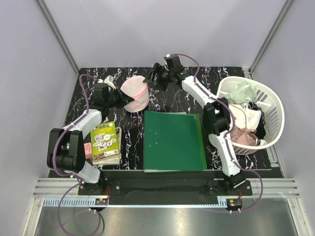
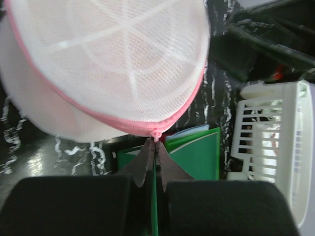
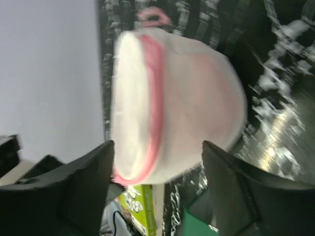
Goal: Place the bra in the laundry bag and zip it closed
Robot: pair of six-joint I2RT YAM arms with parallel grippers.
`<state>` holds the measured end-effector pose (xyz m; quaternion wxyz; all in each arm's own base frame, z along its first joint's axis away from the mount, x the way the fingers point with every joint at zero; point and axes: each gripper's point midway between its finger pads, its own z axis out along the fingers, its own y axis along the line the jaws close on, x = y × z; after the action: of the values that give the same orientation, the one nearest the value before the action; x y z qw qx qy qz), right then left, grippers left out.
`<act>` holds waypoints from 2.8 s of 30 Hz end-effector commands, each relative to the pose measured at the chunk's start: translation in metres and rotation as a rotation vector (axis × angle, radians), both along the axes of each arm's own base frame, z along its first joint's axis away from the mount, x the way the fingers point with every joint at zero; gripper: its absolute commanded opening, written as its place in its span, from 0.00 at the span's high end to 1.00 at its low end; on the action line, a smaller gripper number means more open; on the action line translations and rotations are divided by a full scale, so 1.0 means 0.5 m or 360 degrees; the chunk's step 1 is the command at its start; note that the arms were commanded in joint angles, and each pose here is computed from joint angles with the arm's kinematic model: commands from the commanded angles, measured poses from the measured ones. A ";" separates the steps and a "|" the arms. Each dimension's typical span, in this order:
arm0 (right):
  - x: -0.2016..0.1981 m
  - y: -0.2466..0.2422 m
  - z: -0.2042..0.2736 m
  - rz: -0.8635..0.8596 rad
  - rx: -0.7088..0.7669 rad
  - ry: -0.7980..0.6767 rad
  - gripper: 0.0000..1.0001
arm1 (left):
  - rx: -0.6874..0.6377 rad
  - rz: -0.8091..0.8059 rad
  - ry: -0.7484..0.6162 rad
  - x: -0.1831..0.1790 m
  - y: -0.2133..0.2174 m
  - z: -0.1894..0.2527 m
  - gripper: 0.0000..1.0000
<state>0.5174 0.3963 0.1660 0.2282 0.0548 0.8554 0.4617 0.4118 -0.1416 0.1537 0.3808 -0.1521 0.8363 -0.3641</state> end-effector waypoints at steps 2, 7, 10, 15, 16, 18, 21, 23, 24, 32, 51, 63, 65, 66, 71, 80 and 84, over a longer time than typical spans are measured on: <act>-0.088 -0.074 0.058 -0.0160 -0.0255 -0.0162 0.13 | -0.0141 -0.0051 -0.0100 0.017 -0.038 0.036 1.00; -0.143 -0.050 0.035 -0.0185 0.0088 -0.0020 0.15 | -0.0133 -0.0097 -0.0096 0.000 -0.070 0.032 1.00; -0.145 -0.018 0.030 -0.0200 0.0230 0.0082 0.19 | -0.0122 -0.0127 -0.0081 -0.013 -0.087 0.024 1.00; -0.146 0.024 0.019 -0.0210 0.0395 0.0216 0.24 | -0.0111 -0.0164 -0.0070 -0.029 -0.106 0.016 1.00; -0.142 0.030 0.000 -0.0210 0.0393 0.0244 0.26 | -0.0109 -0.0164 -0.0063 -0.032 -0.107 0.012 1.00; -0.133 0.034 -0.003 -0.0215 0.0418 0.0250 0.45 | -0.0099 -0.0167 -0.0070 -0.034 -0.105 0.014 1.00; -0.117 0.038 -0.006 -0.0190 0.0425 0.0222 0.73 | -0.0032 -0.0155 -0.0061 -0.034 -0.091 0.009 1.00; -0.102 0.038 -0.007 -0.0173 0.0436 0.0216 0.85 | -0.0018 -0.0108 -0.0075 -0.025 -0.065 0.012 1.00; -0.093 0.030 -0.006 -0.0158 0.0442 0.0210 0.91 | -0.0026 -0.0089 -0.0090 -0.021 -0.053 0.019 1.00; 0.007 -0.001 0.039 -0.0044 0.0374 -0.0095 1.00 | 0.0094 0.0262 -0.0019 0.009 0.154 0.016 1.00; -0.037 -0.035 0.028 -0.0132 -0.0042 -0.0065 0.20 | -0.0094 0.0006 -0.0091 0.051 0.058 0.048 0.63; 0.027 0.009 0.004 -0.0462 0.0282 0.0130 0.34 | -0.0104 -0.0003 -0.0067 0.052 0.038 0.027 0.61; 0.034 0.014 -0.007 -0.0475 0.0283 0.0144 0.35 | -0.0097 -0.0008 -0.0047 0.044 0.038 0.015 0.61; 0.040 0.015 0.001 -0.0480 0.0291 0.0135 0.36 | -0.0093 -0.0010 -0.0045 0.041 0.038 0.012 0.61; 0.047 0.024 -0.043 -0.0509 0.0264 0.0227 0.40 | -0.0087 -0.0016 -0.0033 0.036 0.038 0.007 0.59; 0.079 0.048 -0.087 -0.0521 0.0203 0.0224 0.53 | -0.0047 -0.0044 -0.0076 0.042 0.039 0.032 0.45; 0.088 0.065 -0.072 -0.0458 0.0237 0.0181 0.69 | 0.0008 -0.0044 -0.0068 0.045 0.046 0.027 0.44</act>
<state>0.5568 0.4162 0.1077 0.2198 0.2431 0.8219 0.4659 0.4255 -0.1197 0.1428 0.3615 -0.1647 0.8380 -0.3741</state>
